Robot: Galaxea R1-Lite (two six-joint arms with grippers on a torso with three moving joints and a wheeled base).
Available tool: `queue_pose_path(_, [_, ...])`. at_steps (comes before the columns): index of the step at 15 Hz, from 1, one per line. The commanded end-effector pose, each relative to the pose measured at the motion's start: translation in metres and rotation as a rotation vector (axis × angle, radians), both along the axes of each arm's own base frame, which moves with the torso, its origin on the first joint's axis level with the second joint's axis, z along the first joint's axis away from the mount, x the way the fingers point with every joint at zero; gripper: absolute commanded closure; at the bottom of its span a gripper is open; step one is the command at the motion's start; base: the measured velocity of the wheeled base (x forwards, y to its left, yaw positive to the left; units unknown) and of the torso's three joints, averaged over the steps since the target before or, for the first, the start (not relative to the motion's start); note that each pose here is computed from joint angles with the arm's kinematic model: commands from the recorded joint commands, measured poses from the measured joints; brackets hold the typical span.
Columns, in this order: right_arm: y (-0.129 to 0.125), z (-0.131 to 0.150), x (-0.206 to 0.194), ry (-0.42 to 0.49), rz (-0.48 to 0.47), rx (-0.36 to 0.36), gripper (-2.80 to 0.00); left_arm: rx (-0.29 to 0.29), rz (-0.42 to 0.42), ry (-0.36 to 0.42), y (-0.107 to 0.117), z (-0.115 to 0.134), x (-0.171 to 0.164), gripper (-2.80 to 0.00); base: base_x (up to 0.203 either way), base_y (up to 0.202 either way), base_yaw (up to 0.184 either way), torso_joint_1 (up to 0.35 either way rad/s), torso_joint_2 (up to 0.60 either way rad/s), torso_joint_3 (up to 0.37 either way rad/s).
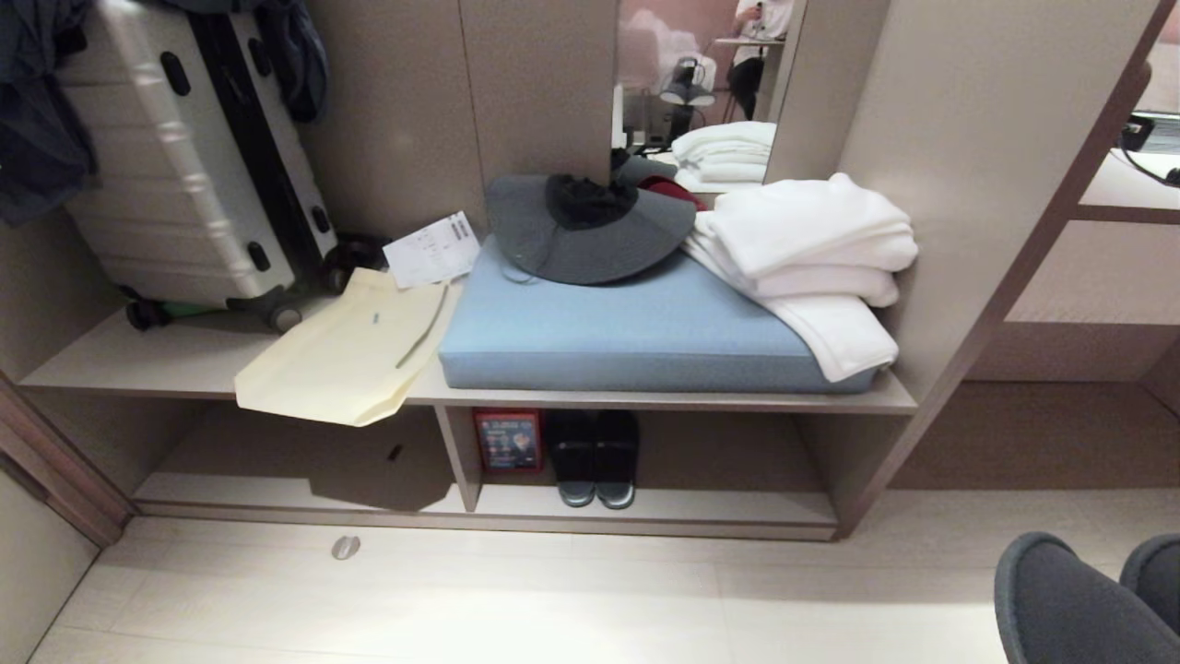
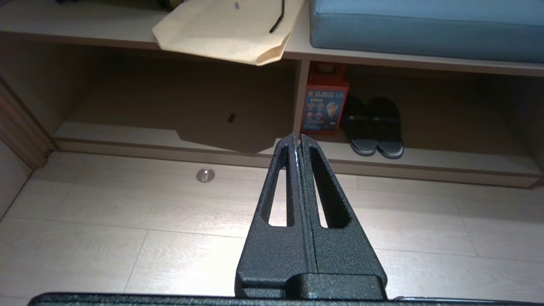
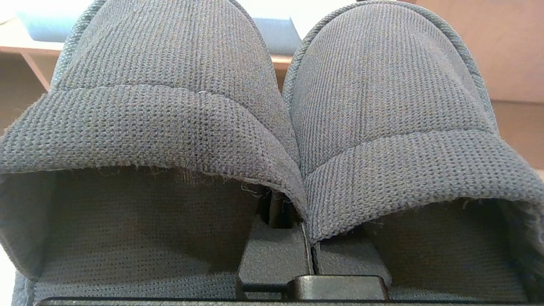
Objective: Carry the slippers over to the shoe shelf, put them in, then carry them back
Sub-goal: Place the slippers on the floor
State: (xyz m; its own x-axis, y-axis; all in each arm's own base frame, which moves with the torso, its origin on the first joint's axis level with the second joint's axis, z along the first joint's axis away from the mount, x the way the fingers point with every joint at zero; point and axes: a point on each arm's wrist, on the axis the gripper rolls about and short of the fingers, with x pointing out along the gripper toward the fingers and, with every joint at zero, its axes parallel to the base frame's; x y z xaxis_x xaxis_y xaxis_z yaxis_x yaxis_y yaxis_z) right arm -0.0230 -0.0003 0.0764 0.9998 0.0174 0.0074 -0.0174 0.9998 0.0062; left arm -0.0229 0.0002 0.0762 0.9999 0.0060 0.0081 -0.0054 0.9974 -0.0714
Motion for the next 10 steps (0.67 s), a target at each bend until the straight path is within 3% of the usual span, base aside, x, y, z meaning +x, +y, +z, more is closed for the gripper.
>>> queue_pose_path(1, [0.0000, 0.0000, 0.0000, -0.001, 0.001, 0.000, 0.00, -0.001, 0.001, 0.000, 0.0000, -0.0004, 0.0001, 0.00, 0.000, 0.000, 0.000, 0.001, 0.00, 0.209])
queue_pose_path(6, [0.0000, 0.0003, -0.0001, -0.002, 0.001, 0.000, 0.00, -0.004, 0.000, 0.002, 0.0000, -0.0004, 0.0002, 0.00, 0.000, 0.000, 0.000, 0.004, 0.00, 0.202])
queue_pose_path(10, [0.0000, -0.0001, 0.0000, 0.000, 0.001, 0.000, 0.00, -0.001, 0.000, 0.001, 0.0000, -0.0002, 0.0001, 0.00, 0.000, 0.000, 0.000, 0.005, 0.00, 0.070])
